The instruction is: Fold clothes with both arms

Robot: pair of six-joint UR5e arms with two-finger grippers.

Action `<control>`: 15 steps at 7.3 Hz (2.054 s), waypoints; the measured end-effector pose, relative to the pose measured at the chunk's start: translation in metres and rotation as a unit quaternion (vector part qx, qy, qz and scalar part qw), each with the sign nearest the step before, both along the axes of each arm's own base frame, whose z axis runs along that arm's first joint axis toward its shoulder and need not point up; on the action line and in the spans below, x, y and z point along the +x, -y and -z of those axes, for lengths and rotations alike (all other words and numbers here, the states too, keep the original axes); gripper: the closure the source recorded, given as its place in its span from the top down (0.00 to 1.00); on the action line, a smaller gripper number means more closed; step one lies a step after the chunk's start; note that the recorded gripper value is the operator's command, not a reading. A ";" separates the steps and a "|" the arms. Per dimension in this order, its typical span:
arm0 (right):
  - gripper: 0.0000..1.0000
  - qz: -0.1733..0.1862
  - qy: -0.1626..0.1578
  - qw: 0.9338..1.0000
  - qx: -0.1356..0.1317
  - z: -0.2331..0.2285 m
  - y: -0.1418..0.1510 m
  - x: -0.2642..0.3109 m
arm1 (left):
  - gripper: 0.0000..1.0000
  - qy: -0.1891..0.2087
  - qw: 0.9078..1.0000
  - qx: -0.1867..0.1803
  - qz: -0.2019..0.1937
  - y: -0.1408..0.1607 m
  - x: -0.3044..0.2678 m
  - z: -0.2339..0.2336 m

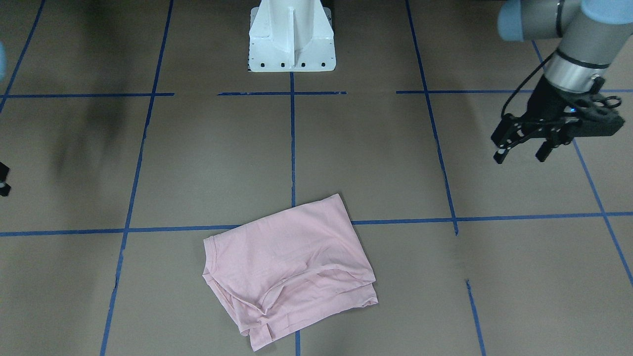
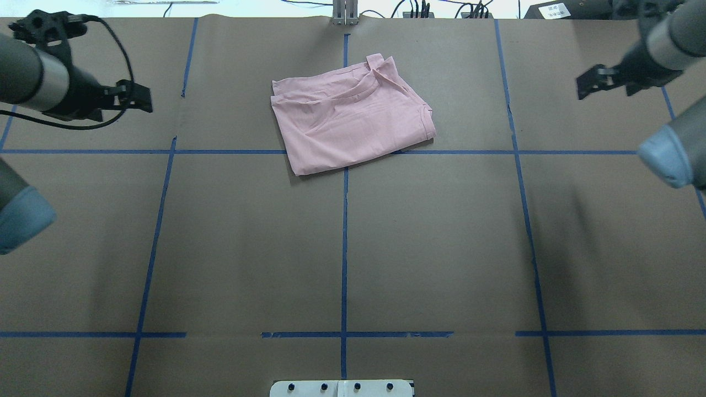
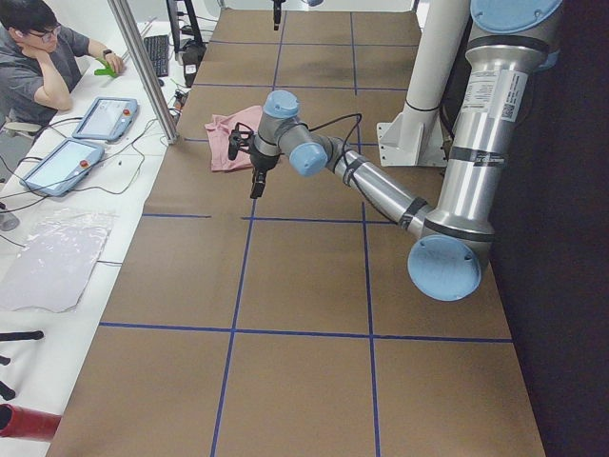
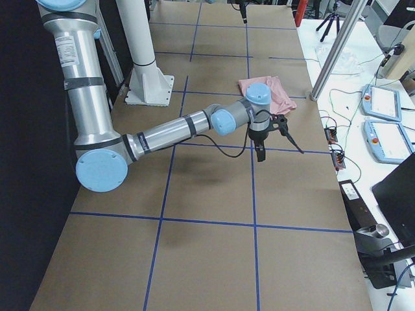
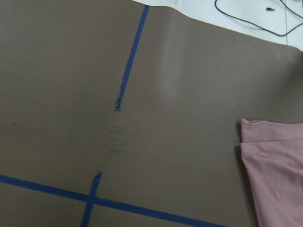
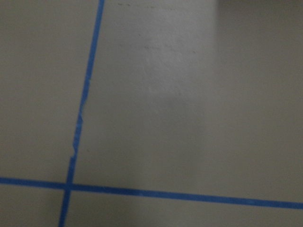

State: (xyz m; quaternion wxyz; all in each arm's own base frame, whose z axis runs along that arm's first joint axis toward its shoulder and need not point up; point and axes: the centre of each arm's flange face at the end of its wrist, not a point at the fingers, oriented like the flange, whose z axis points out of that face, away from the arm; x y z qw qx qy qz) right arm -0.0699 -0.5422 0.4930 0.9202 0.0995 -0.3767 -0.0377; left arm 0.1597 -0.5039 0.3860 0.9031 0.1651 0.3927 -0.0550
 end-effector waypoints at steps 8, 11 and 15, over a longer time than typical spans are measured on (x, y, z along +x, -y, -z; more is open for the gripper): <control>1.00 0.008 0.016 0.999 -0.038 -0.125 -0.094 0.112 | 1.00 0.064 0.992 -0.039 -0.098 -0.030 -0.185 -0.203; 1.00 0.008 0.019 0.998 -0.062 -0.144 -0.099 0.112 | 1.00 0.090 0.983 -0.051 -0.154 -0.040 -0.214 -0.238; 1.00 0.000 0.023 0.995 -0.101 -0.158 -0.110 0.124 | 1.00 0.089 0.979 -0.055 -0.177 -0.047 -0.219 -0.251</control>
